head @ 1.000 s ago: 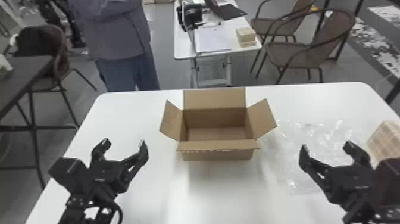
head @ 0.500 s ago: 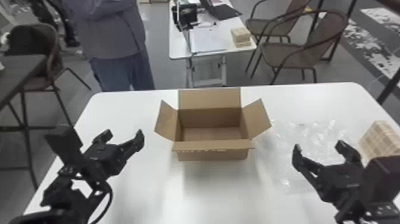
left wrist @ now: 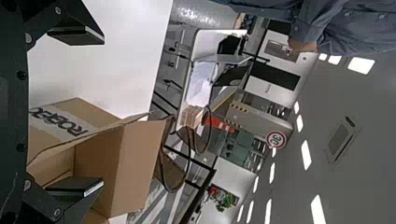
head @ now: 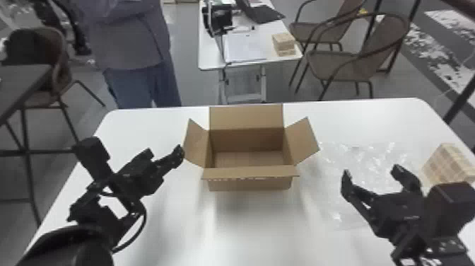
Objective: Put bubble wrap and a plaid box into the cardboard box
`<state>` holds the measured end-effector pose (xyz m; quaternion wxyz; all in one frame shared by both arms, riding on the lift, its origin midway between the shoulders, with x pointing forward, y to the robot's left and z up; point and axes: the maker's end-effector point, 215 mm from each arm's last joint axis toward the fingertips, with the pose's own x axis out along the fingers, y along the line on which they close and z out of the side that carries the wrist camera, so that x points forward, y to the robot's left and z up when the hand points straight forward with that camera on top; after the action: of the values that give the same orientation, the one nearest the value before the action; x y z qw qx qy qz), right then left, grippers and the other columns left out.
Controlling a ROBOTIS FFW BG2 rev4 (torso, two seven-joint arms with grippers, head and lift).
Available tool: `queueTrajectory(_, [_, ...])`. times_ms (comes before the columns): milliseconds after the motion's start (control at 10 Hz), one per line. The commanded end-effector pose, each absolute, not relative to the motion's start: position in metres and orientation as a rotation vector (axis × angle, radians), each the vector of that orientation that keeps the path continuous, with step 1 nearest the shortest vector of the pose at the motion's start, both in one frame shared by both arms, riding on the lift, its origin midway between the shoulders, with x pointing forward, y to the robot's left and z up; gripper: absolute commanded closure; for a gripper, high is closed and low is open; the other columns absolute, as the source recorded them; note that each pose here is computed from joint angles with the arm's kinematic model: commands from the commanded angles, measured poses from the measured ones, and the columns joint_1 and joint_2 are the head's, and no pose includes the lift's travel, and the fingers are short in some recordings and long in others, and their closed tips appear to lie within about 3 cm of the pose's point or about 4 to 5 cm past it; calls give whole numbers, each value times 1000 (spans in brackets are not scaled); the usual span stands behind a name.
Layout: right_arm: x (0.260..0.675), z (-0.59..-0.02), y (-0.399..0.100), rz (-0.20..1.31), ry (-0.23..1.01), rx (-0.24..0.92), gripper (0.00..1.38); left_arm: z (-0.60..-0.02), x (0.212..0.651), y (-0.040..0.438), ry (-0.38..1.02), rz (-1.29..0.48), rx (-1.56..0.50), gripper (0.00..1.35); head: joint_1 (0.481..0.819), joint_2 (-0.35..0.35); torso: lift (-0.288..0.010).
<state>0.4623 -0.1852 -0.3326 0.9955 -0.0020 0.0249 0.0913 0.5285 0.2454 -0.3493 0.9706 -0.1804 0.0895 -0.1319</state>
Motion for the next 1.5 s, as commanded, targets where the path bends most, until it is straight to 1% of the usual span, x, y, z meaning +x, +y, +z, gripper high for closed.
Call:
queueTrajectory(0, [463,-332,-184,187,49,-4,245,-354,537,235,183,-291,-396,231,695,68,-105])
queueTrajectory(300, [465,-331,-180,203,45,-2,243,-354,549,220,186,-333,-418,237,695,52,-105])
queueTrajectory(500, [466,-331,-179,208,45,2,243,-359,551,204,214,-376,-438,233,695,41,-105])
queueTrajectory(800, [468,-329,-177,218,40,3,246,-358,557,182,213,-412,-453,249,695,20,-105])
queueTrajectory(1000, [470,-328,-175,229,37,4,246,-362,557,175,227,-429,-461,251,695,5,-105])
queueTrajectory(1100, [470,-328,-174,232,37,4,246,-363,557,176,231,-431,-459,312,695,1,-105])
queueTrajectory(1200, [470,-329,-174,233,38,4,246,-364,556,178,231,-427,-448,799,695,1,-105])
queueTrajectory(1300, [470,-328,-174,235,37,5,246,-363,557,179,221,-418,-437,1227,695,2,-105])
queueTrajectory(1400, [469,-330,-174,237,39,7,246,-363,557,178,220,-417,-441,1220,695,4,-105])
